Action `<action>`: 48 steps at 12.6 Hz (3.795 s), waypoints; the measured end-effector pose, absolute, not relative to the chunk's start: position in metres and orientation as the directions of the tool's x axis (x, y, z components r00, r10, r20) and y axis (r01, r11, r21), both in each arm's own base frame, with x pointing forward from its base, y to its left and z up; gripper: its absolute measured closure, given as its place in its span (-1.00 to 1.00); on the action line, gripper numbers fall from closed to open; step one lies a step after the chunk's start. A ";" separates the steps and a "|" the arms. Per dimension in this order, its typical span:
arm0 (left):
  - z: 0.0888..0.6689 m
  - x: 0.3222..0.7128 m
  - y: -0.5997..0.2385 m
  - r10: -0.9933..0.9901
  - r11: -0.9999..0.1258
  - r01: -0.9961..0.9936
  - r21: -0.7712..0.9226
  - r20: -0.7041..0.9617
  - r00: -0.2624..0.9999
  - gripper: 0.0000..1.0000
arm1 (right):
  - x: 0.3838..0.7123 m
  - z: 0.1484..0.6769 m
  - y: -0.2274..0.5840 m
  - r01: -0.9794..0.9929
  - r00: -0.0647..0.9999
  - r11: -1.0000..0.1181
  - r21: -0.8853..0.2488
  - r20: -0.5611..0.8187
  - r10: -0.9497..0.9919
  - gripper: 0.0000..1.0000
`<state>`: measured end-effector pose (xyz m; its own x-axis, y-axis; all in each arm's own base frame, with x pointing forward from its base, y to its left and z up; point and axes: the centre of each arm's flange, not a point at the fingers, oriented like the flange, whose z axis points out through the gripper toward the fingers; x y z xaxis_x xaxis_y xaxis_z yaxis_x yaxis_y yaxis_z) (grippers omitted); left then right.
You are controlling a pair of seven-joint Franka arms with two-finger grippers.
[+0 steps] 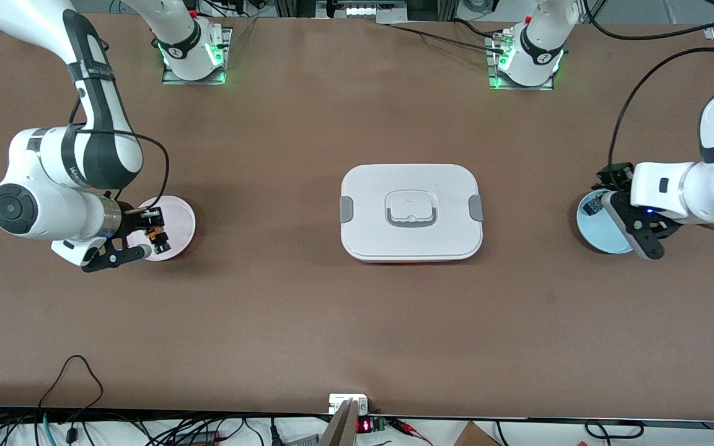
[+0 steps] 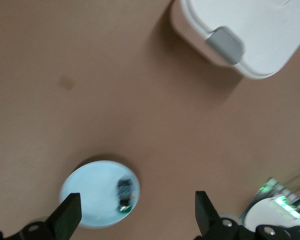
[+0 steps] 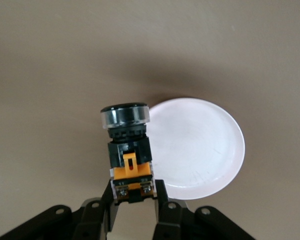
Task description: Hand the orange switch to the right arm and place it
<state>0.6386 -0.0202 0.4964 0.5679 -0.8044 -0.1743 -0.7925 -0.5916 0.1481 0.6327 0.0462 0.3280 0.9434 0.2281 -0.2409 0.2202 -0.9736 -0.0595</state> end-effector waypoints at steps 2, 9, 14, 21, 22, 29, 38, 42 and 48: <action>0.528 0.646 -0.034 -0.792 -0.592 -0.806 0.021 -0.203 0.576 -1.00 | 0.622 0.303 0.026 0.183 0.950 -0.982 -0.044 -0.249 0.188 0.33; 0.597 0.654 -0.031 -0.408 -0.899 -0.412 -0.147 -0.056 0.911 -1.00 | 0.579 0.221 -0.002 0.109 0.970 -0.994 -0.003 -0.218 0.107 0.33; 0.577 0.649 -0.038 -0.092 -0.991 -0.098 -0.091 -0.078 0.993 -1.00 | 0.574 0.196 -0.002 0.103 0.970 -0.995 0.007 -0.223 0.099 0.25; 0.574 0.567 -0.008 0.054 -0.998 0.055 -0.037 0.019 0.998 -1.00 | 0.605 0.287 0.013 0.087 0.973 -0.996 -0.011 -0.215 0.088 -0.97; 0.576 0.563 -0.012 0.048 -0.998 0.049 -0.038 0.027 0.999 -1.00 | 0.614 0.325 0.015 0.091 0.973 -0.996 -0.019 -0.209 0.093 -1.00; 0.569 0.569 -0.011 0.048 -0.998 0.050 -0.037 0.032 0.998 -1.00 | 0.628 0.537 0.029 0.134 0.981 -0.991 -0.017 -0.140 0.135 -1.00; 0.578 0.562 -0.033 0.013 -0.999 0.012 -0.041 -0.007 1.000 -1.00 | 0.579 0.579 0.043 0.169 0.971 -0.985 -0.046 -0.162 0.174 -1.00; 0.578 0.562 -0.032 0.014 -0.999 0.013 -0.041 -0.009 1.000 -1.00 | 0.550 0.551 0.034 0.162 0.979 -0.985 -0.064 -0.111 0.169 -1.00; 0.577 0.562 -0.032 0.014 -0.999 0.014 -0.041 -0.012 1.000 -1.00 | 0.545 0.560 0.043 0.153 0.984 -0.986 -0.061 -0.081 0.158 -1.00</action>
